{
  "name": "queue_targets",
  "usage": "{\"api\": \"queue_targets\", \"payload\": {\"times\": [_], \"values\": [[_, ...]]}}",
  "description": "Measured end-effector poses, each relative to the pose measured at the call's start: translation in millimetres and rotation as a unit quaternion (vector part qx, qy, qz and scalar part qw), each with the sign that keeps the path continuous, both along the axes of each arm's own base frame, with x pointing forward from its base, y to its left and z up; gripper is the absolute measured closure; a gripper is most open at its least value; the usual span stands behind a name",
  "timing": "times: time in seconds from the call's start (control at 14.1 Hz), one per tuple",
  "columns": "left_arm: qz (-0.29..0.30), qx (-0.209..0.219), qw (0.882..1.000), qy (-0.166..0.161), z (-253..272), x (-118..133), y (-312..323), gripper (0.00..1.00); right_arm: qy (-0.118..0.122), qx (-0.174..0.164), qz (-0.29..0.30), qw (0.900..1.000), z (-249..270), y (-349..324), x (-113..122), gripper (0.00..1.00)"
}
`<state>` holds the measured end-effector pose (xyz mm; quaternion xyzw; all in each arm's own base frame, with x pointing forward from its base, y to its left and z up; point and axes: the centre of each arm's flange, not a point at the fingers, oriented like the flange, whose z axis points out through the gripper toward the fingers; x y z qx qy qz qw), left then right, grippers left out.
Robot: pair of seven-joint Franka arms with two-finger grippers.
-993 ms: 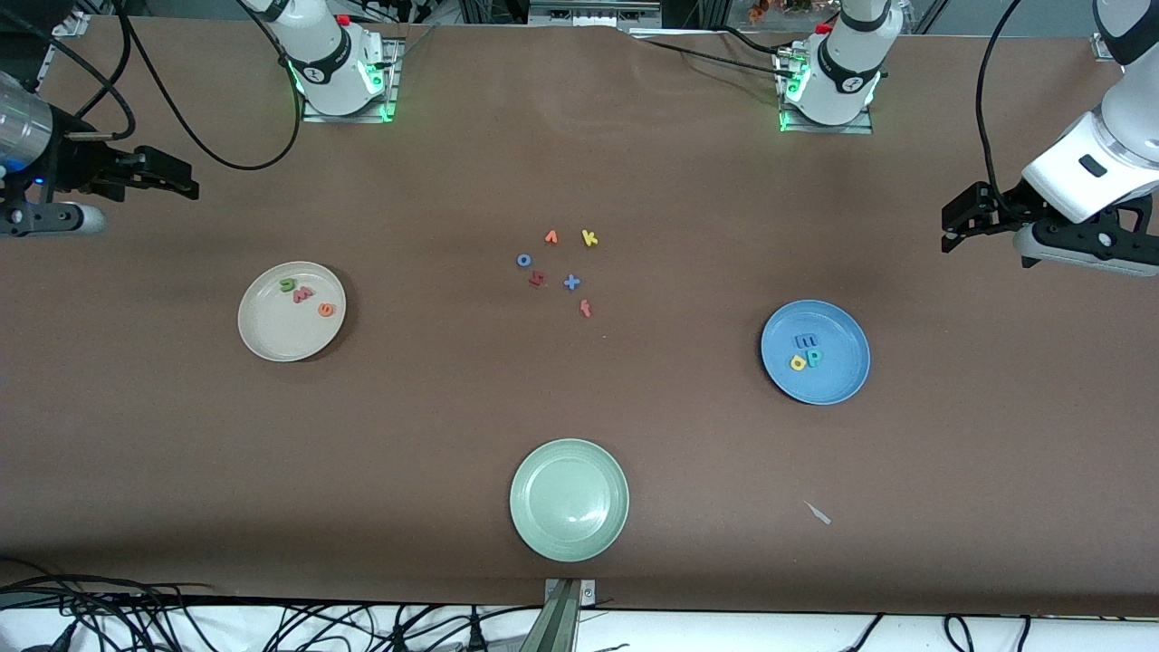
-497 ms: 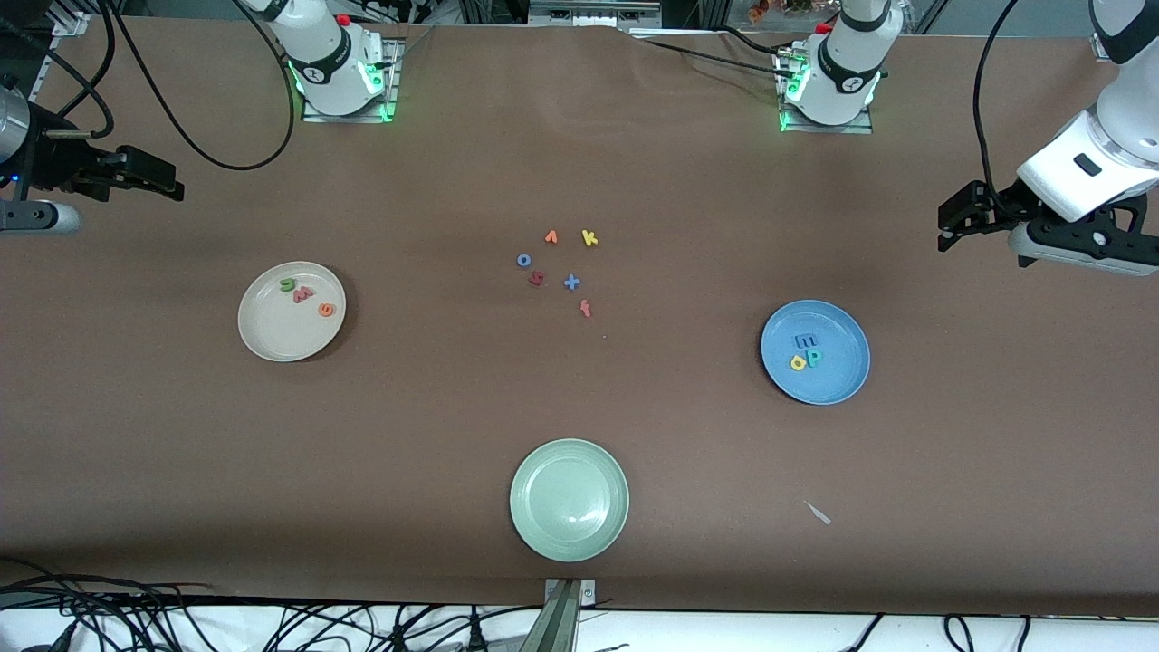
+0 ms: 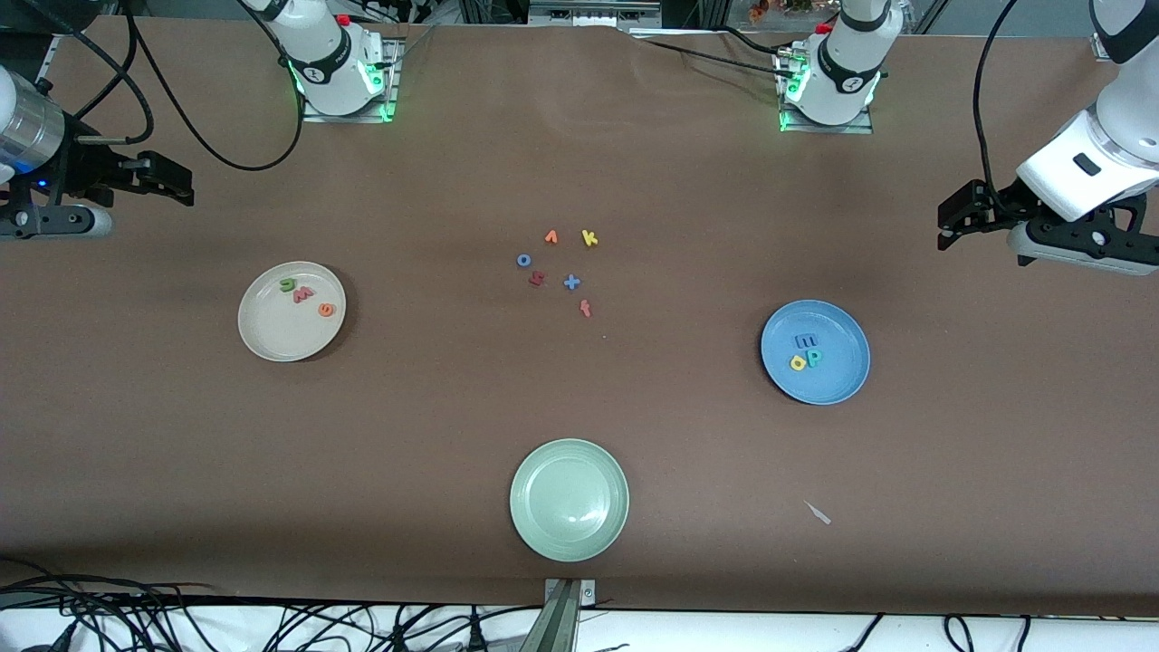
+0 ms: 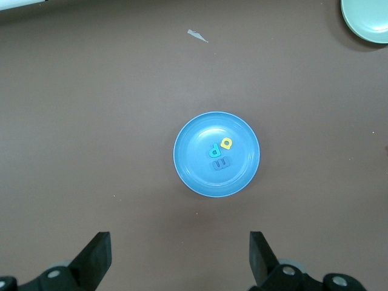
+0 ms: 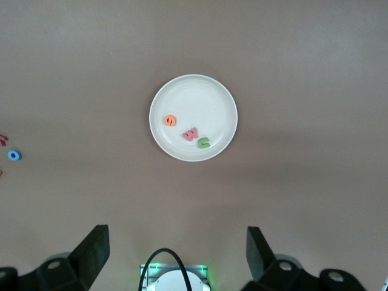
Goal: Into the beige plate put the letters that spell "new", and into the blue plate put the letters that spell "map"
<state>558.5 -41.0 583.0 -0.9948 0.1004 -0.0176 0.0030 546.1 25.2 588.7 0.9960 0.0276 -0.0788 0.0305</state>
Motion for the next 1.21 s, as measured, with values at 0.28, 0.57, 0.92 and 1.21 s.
{"api": "queue_targets", "payload": {"times": [0.28,0.57,0.92,1.21], "values": [[0.0,0.0,1.0,0.0,0.1,0.0,-0.4,0.0,-0.02,0.001,-0.001,1.0,2.5,-1.8,5.0,0.0],[0.0,0.0,1.0,0.0,0.1,-0.1,-0.5,0.0,-0.025,0.004,-0.008,1.0,3.0,-8.5,6.6,0.0],[0.0,0.0,1.0,0.0,0.3,-0.1,-0.3,0.0,-0.024,0.018,-0.017,0.999,2.5,-14.2,6.9,0.0],[0.001,0.0,1.0,0.001,0.1,0.0,1.5,0.0,-0.024,0.02,-0.017,0.999,2.3,-13.6,6.9,0.0]]}}
